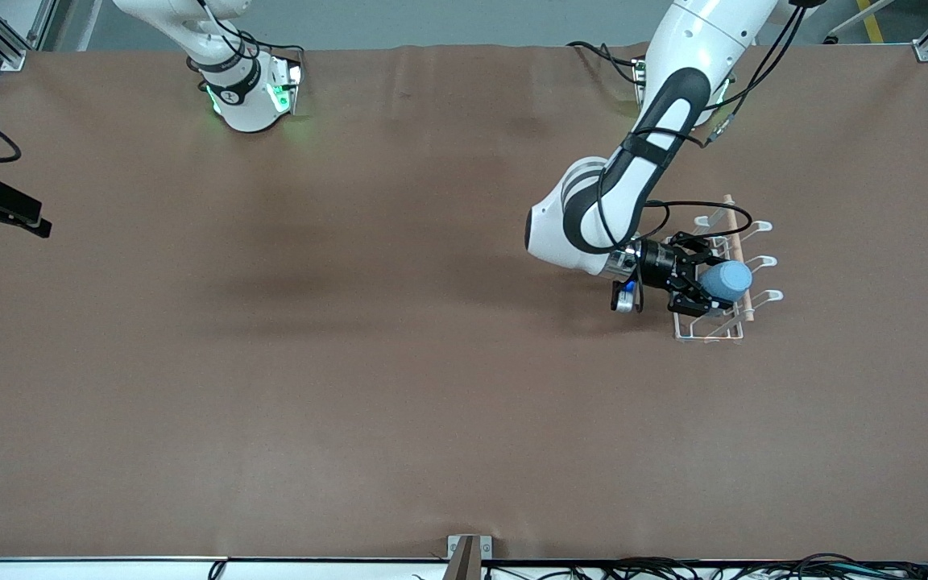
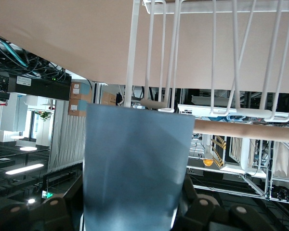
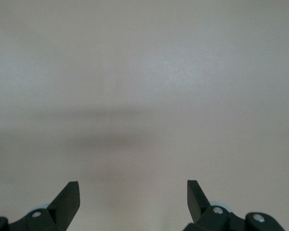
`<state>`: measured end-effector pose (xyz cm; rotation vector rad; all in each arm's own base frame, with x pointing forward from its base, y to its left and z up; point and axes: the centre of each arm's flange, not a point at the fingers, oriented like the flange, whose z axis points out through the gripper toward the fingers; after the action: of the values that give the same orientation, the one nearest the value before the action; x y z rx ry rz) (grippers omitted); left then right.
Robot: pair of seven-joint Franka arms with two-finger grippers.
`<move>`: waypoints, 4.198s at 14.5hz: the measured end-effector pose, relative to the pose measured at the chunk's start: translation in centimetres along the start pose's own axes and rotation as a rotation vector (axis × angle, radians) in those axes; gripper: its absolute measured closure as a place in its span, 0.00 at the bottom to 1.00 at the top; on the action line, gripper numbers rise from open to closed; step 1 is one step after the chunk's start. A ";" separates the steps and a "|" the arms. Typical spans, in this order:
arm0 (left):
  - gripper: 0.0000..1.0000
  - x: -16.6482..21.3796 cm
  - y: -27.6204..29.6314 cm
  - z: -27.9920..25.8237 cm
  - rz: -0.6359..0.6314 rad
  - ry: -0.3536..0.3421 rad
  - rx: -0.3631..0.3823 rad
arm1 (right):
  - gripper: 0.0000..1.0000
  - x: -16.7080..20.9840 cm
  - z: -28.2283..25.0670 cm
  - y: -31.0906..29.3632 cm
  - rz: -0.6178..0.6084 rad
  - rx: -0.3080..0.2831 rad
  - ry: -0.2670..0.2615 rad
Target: Hang cup on cup holder
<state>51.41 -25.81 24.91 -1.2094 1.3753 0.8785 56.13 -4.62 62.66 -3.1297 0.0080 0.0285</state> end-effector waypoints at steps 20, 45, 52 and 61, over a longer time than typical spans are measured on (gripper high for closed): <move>0.00 1.6 -0.4 1.0 -0.165 -0.019 0.008 | 0.00 -2.5 0.7 0.1 0.101 0.000 0.045; 0.00 -36.1 -10.0 4.2 -0.986 0.900 -0.910 | 0.00 -1.7 0.5 -0.9 0.077 -0.001 0.018; 0.00 -42.6 -6.9 11.1 -1.218 0.934 -1.191 | 0.00 -1.7 0.5 -0.9 0.077 -0.001 0.017; 0.00 -41.8 -3.5 11.9 -1.348 0.910 -1.191 | 0.00 -1.7 0.5 -0.9 0.078 -0.001 0.017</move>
<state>54.79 -7.03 64.10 -3.1063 0.1198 -0.0234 54.39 -3.69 62.24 -3.1288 0.1295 0.0029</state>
